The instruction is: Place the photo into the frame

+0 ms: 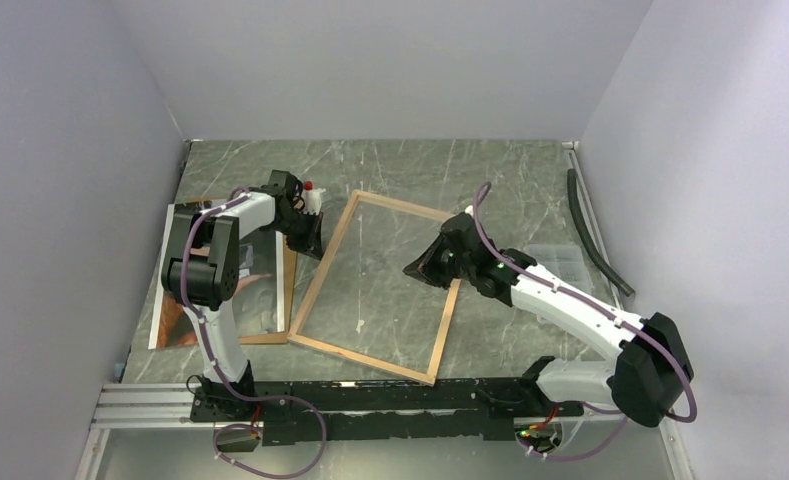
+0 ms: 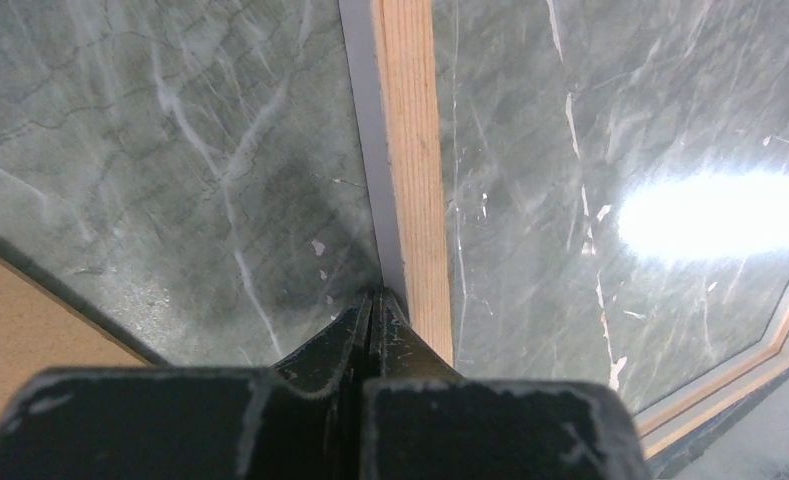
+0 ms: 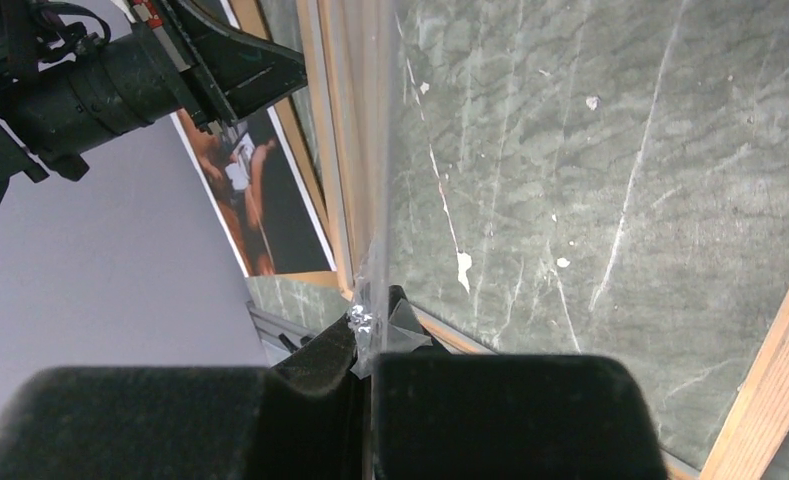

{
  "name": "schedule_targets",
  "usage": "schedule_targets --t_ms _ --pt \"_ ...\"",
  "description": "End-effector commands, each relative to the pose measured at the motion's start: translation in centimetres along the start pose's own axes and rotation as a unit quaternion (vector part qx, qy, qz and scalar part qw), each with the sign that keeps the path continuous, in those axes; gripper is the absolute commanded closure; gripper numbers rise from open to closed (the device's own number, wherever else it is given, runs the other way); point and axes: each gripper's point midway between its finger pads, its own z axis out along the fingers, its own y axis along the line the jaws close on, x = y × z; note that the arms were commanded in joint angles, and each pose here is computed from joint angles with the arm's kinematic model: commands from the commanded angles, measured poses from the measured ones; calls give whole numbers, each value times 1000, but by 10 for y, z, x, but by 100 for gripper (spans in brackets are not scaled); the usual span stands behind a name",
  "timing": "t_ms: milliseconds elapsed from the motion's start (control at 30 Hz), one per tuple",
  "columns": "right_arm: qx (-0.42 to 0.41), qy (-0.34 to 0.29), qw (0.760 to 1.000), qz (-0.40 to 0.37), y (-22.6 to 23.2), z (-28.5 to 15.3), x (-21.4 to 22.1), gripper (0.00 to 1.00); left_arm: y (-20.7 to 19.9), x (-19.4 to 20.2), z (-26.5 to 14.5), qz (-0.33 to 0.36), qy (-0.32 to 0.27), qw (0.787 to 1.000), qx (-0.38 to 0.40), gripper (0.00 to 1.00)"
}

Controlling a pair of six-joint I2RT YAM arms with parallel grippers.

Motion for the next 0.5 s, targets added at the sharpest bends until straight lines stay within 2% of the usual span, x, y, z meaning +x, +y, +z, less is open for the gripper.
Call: schedule_targets --t_ms 0,167,467 --pt "8 1 1000 30 -8 -7 6 100 -1 15 11 6 23 1000 -5 97" --pt "10 6 999 33 -12 -5 11 100 0 16 11 7 23 1000 -5 97" --pt "-100 21 994 -45 47 -1 16 100 0 15 12 6 22 1000 -5 97"
